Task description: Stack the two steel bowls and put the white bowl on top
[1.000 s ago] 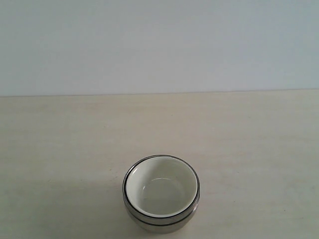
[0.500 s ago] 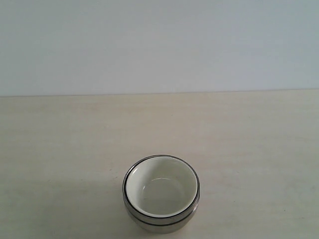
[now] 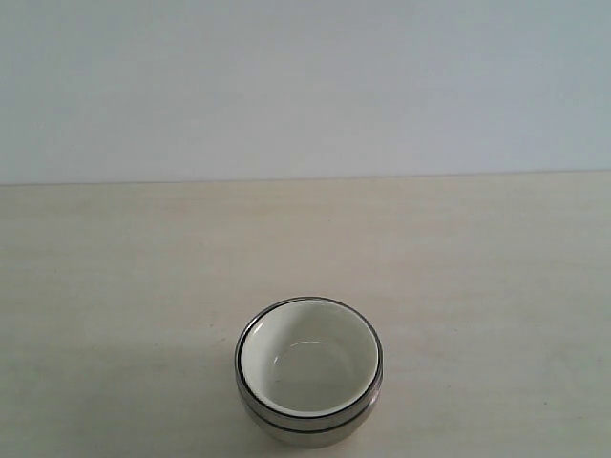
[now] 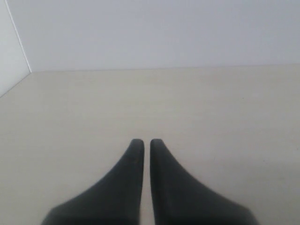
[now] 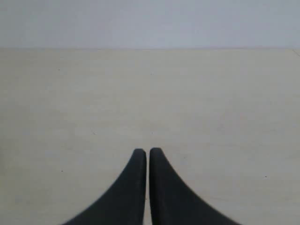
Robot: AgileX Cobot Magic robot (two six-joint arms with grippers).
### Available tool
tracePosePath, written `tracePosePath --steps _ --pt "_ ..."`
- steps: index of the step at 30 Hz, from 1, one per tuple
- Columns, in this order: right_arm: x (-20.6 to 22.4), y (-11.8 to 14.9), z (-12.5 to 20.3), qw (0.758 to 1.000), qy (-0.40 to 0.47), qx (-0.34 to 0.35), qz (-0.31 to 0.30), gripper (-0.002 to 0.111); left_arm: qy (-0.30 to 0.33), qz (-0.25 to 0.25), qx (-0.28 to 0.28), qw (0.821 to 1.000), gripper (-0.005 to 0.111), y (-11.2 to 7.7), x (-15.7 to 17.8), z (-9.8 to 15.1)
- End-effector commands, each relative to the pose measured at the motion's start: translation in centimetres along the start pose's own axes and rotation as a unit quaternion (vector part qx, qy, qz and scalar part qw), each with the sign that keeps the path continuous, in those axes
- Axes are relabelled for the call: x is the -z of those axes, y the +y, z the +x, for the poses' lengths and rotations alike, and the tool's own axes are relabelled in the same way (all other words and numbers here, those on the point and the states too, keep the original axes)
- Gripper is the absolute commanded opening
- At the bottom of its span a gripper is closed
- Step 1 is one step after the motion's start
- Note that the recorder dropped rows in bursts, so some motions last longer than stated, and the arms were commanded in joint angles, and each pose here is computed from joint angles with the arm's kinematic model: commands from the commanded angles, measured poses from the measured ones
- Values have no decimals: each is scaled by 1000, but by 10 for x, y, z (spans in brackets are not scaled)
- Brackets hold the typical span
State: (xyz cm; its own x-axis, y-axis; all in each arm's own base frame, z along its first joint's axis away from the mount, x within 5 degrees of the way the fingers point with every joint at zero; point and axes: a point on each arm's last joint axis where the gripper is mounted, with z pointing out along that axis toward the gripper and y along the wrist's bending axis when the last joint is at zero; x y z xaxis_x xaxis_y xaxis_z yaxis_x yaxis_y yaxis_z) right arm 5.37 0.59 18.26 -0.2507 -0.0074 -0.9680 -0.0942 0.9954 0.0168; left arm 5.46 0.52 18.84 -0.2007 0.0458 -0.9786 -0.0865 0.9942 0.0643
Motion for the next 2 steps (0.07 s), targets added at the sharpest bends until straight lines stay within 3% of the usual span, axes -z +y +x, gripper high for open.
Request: tracePosePath --steps 1,2 --pt "0 0 -1 1000 -4 0 2 0 -3 0 7 1000 4 0 0 0" --pt "0 0 -1 1000 -4 0 2 0 -3 0 7 1000 4 0 0 0"
